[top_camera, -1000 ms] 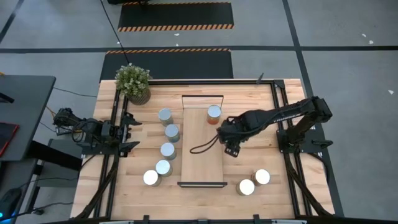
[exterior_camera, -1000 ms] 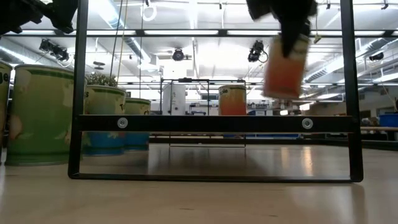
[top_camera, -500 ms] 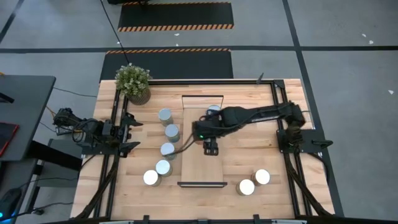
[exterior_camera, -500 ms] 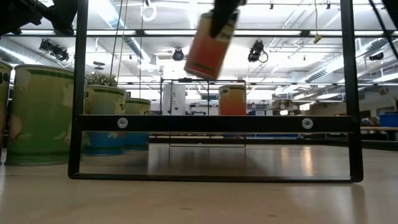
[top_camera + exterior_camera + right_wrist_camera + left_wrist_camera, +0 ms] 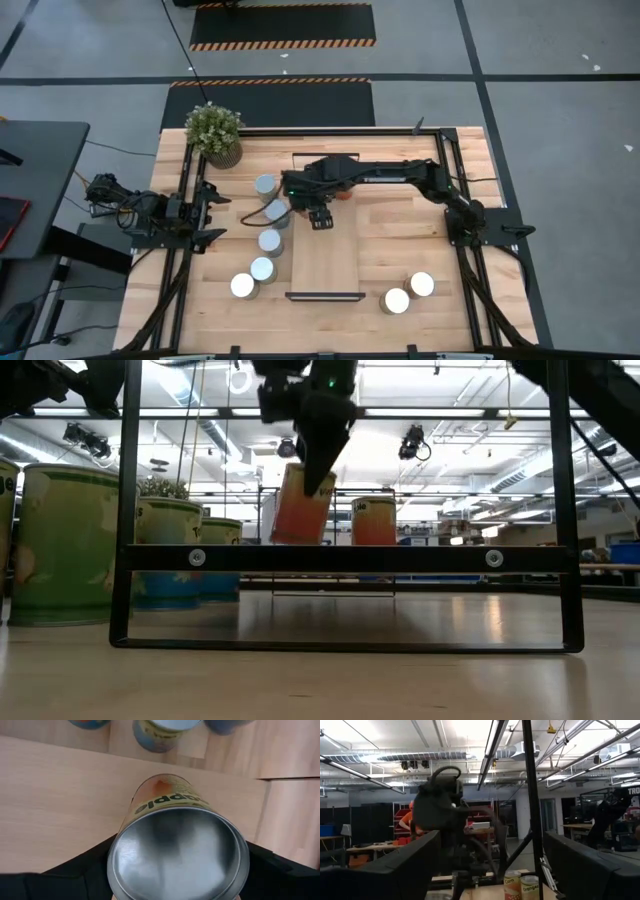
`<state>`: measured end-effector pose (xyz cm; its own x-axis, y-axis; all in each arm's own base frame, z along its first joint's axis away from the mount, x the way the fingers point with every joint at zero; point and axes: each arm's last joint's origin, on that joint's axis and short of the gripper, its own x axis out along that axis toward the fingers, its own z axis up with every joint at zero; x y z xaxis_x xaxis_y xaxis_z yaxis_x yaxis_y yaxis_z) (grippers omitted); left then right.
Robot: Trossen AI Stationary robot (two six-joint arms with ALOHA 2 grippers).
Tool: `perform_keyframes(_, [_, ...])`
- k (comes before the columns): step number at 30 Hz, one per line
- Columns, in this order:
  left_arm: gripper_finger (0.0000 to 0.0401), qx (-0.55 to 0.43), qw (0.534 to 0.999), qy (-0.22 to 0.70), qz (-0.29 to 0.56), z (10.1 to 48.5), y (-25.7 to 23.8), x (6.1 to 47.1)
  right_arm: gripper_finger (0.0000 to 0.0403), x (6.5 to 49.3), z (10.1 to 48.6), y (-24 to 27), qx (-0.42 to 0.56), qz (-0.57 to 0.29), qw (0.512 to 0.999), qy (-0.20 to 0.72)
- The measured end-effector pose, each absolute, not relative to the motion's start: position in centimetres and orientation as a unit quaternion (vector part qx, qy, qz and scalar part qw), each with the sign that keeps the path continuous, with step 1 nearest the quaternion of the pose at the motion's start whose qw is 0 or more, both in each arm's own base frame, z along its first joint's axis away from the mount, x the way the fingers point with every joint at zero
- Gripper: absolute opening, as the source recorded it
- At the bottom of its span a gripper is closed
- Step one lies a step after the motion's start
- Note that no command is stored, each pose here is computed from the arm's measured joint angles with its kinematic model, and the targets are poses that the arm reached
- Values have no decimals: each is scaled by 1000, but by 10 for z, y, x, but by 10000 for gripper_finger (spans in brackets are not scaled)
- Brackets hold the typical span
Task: Pick and place cans onto a shelf
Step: Put the canned pineapple on the shelf
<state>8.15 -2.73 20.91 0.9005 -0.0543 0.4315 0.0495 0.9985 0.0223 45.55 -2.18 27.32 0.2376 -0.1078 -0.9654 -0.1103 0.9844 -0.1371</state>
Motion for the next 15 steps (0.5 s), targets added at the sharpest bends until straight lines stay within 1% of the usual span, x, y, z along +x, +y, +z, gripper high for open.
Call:
perform_keyframes(3, [357,6,975,-222,-27,209,-27,82,325,459,261,-30,-73,11,768,636])
perform_keyframes(6, [357,6,975,-222,-27,209,-27,81,336,460,258,-36,-80,14,764,640])
perform_keyframes(11, [357,6,975,-222,-26,209,-27,81,361,460,257,-41,-111,-14,759,642])
perform_keyframes(15, [357,6,975,-221,-26,209,-27,82,369,459,261,-42,-129,-41,758,638])
